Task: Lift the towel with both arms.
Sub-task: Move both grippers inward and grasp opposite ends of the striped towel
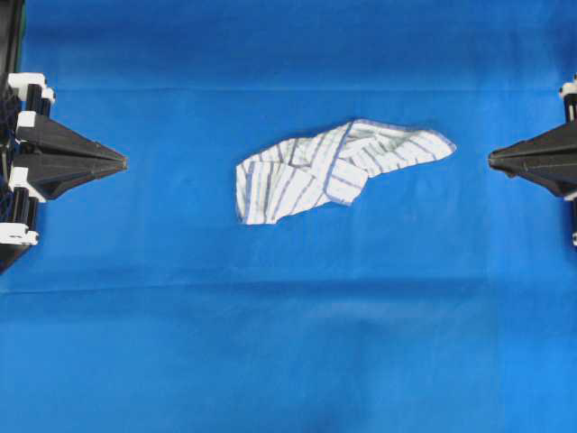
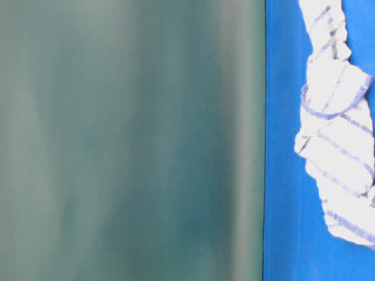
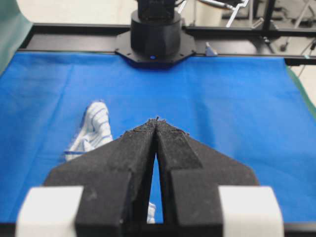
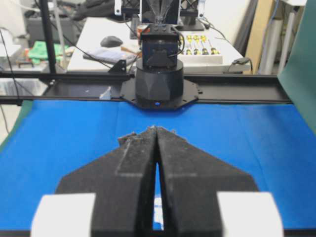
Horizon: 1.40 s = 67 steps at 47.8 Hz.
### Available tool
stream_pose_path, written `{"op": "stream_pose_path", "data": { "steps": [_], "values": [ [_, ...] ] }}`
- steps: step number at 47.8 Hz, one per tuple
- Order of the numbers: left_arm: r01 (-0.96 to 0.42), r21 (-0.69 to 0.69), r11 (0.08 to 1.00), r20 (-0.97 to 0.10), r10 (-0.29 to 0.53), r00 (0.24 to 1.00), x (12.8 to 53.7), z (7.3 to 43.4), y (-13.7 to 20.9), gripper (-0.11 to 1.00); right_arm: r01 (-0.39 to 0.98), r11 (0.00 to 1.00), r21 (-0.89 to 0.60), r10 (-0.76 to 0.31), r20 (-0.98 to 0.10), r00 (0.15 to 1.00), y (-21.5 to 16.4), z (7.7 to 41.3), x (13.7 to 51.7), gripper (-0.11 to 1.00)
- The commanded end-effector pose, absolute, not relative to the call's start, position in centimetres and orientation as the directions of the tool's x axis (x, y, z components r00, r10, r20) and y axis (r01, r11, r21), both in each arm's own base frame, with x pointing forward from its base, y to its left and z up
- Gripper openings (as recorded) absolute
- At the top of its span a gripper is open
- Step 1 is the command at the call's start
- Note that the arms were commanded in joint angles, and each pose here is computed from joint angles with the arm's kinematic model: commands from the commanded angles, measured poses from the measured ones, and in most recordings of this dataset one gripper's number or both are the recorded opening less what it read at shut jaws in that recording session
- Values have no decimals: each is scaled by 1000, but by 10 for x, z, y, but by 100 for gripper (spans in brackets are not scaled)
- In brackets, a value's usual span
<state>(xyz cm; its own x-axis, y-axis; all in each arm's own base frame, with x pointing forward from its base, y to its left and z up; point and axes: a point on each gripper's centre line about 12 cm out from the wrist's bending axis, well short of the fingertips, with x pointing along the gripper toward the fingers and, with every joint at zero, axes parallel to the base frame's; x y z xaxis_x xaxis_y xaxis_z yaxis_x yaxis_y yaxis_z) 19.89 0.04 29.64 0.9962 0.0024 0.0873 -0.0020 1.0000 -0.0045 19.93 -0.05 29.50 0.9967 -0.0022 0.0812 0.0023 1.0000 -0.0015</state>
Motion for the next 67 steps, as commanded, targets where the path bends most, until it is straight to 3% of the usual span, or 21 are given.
{"op": "stream_pose_path", "data": {
  "steps": [1,9,32,37,45,49,55,67],
  "values": [
    [-7,-17,1000,103,9,995,206,307,1,0,12,1000,-9,-11,104,995,-2,305,201,0],
    [-9,-12,1000,44,9,999,227,301,1,0,49,999,5,-49,-11,999,-10,298,209,0],
    [-14,-14,1000,-219,10,976,287,234,2,2,156,988,11,-142,-343,929,-37,232,245,0],
    [-25,-16,1000,-282,20,959,297,216,5,20,173,985,11,-154,-405,901,-43,217,255,2],
    [-58,-16,998,-374,48,926,311,187,14,72,205,979,7,-171,-527,832,-56,182,271,49],
    [-70,-13,997,-421,58,905,320,171,19,90,220,975,4,-176,-590,788,-62,162,278,66],
    [-79,-13,997,-458,64,887,332,153,22,91,237,972,0,-181,-645,742,-70,141,288,61],
    [-85,-14,996,-500,67,864,347,118,24,91,248,969,-10,-182,-707,683,-81,107,301,62]
  ]
}}
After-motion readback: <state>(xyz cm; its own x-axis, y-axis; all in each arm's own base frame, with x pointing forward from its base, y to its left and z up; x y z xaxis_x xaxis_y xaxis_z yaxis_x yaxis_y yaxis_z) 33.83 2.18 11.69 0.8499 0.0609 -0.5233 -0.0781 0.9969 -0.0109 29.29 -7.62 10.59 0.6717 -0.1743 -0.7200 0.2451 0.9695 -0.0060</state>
